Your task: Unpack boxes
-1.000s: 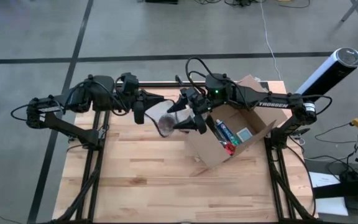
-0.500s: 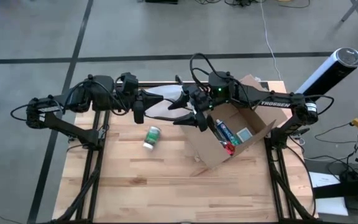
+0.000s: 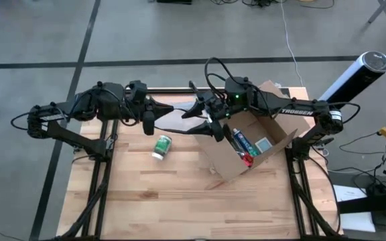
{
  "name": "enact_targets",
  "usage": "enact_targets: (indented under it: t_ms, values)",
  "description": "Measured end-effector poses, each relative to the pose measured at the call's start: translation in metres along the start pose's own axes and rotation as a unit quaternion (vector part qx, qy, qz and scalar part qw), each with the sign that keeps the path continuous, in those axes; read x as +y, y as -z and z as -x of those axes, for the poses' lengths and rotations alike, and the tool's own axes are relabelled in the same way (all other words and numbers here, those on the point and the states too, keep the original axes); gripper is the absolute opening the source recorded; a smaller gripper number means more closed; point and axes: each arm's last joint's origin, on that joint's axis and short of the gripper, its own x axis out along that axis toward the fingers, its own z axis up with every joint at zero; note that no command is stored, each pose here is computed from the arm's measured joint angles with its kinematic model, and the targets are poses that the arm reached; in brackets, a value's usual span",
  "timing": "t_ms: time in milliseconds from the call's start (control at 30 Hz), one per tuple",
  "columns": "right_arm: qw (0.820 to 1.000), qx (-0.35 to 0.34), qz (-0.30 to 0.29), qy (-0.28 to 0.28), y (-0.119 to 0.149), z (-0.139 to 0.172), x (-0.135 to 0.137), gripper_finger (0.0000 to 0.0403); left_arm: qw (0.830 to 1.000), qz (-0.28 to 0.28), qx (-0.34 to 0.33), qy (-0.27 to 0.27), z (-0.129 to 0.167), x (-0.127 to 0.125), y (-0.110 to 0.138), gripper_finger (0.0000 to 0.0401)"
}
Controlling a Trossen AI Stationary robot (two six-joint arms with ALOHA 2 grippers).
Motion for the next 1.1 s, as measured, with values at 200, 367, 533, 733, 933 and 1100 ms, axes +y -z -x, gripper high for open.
enact_targets:
  t_ms: [200, 367, 533, 733, 933, 1100]
  values:
    - [0.999, -0.009, 0.009, 0.036, -0.003, 0.005, -0.005, 0.0301, 1.0, -0.001, -0.001, -0.001, 0.004, 0.001, -0.001, 0.0]
    - [0.997, -0.013, 0.021, 0.067, -0.004, 0.007, -0.007, 0.0293, 1.0, 0.0, 0.001, -0.003, 0.005, 0.001, 0.0, 0.0]
    - [0.993, -0.001, 0.035, 0.109, -0.001, 0.007, -0.01, 0.0282, 1.0, 0.0, 0.002, -0.003, 0.005, 0.001, 0.0, 0.0]
    - [0.985, 0.012, 0.062, 0.158, 0.001, 0.01, -0.012, 0.0271, 1.0, 0.001, 0.01, -0.002, 0.005, 0.002, 0.001, 0.0]
    - [0.982, -0.011, 0.089, 0.165, -0.011, 0.024, -0.002, 0.026, 0.999, 0.011, 0.037, -0.016, 0.005, 0.005, 0.006, 0.0]
    - [0.978, 0.018, 0.102, 0.179, -0.006, 0.026, -0.003, 0.0252, 0.999, 0.015, 0.04, -0.016, 0.005, 0.005, 0.007, 0.0]
